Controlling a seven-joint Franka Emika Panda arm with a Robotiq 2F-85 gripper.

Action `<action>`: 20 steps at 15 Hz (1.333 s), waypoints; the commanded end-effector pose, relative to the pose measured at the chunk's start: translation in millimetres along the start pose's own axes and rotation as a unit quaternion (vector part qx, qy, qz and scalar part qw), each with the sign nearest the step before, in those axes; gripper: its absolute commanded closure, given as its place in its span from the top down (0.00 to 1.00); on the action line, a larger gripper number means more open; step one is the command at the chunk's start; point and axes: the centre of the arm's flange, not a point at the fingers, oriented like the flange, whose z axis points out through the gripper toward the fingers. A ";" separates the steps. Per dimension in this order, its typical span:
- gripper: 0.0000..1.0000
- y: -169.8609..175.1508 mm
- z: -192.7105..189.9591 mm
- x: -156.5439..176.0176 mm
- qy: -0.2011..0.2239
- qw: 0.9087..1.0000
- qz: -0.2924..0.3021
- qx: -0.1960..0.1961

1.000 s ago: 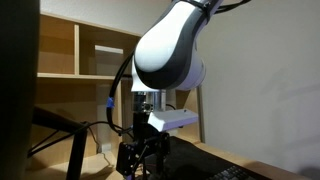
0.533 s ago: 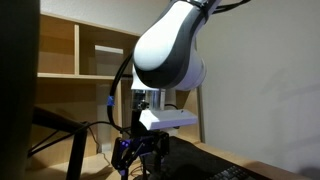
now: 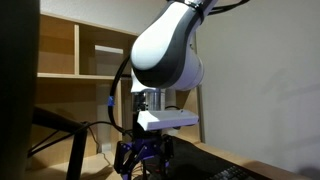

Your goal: Move the bottle to the right

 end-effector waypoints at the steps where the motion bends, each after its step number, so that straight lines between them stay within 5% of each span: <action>1: 1.00 -6.4 10.9 12.3 -0.021 0.999 0.042 0.001; 7: 1.00 -8.4 15.8 24.4 0.040 0.994 0.104 0.005; 14: 1.00 -2.7 9.9 19.4 0.034 0.993 0.111 0.004; 15: 1.00 -3.1 8.0 14.8 0.005 0.991 0.134 -0.002; 20: 1.00 -4.1 11.1 14.8 0.019 0.984 0.179 0.013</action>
